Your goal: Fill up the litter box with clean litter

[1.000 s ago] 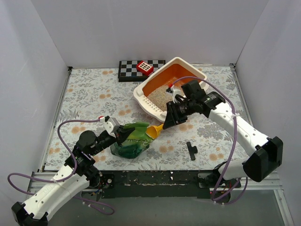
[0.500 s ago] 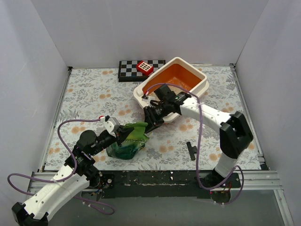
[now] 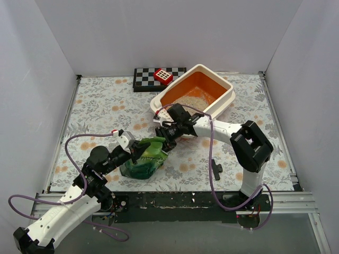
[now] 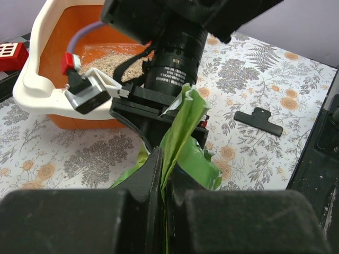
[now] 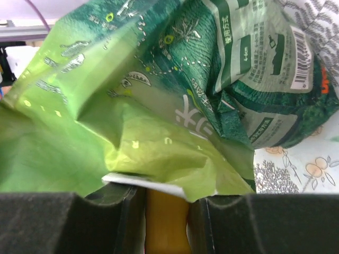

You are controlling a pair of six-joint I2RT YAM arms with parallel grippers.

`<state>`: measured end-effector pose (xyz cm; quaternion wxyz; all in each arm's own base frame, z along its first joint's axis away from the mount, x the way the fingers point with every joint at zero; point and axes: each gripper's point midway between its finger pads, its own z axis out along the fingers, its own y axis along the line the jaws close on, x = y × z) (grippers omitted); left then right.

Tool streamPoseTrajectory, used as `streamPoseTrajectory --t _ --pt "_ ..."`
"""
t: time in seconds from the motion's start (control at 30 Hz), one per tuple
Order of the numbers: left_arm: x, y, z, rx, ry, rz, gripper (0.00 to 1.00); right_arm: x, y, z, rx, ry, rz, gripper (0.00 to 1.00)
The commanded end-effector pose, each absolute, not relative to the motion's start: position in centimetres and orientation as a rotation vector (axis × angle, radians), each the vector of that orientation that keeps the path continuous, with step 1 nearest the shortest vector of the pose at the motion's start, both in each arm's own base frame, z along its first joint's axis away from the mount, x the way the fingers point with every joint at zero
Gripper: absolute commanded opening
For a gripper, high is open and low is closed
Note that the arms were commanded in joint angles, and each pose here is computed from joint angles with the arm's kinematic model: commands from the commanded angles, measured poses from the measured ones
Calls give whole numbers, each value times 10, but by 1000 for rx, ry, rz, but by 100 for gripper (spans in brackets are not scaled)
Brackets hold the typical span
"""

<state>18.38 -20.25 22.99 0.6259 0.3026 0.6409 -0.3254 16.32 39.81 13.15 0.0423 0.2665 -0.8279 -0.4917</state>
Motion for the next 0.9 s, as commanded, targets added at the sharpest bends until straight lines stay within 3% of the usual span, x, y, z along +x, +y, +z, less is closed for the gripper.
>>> streamPoseTrajectory --t 0.0,0.4,0.87 --pt "178 -209 242 718 1420 -784 0 147 409 106 798 -2502 -1611 1" --pt "176 -213 231 767 1444 -798 0 125 394 155 764 -2281 -1996 1" --pt "179 -217 223 781 1481 -801 0 126 339 180 663 -2265 -2174 1"
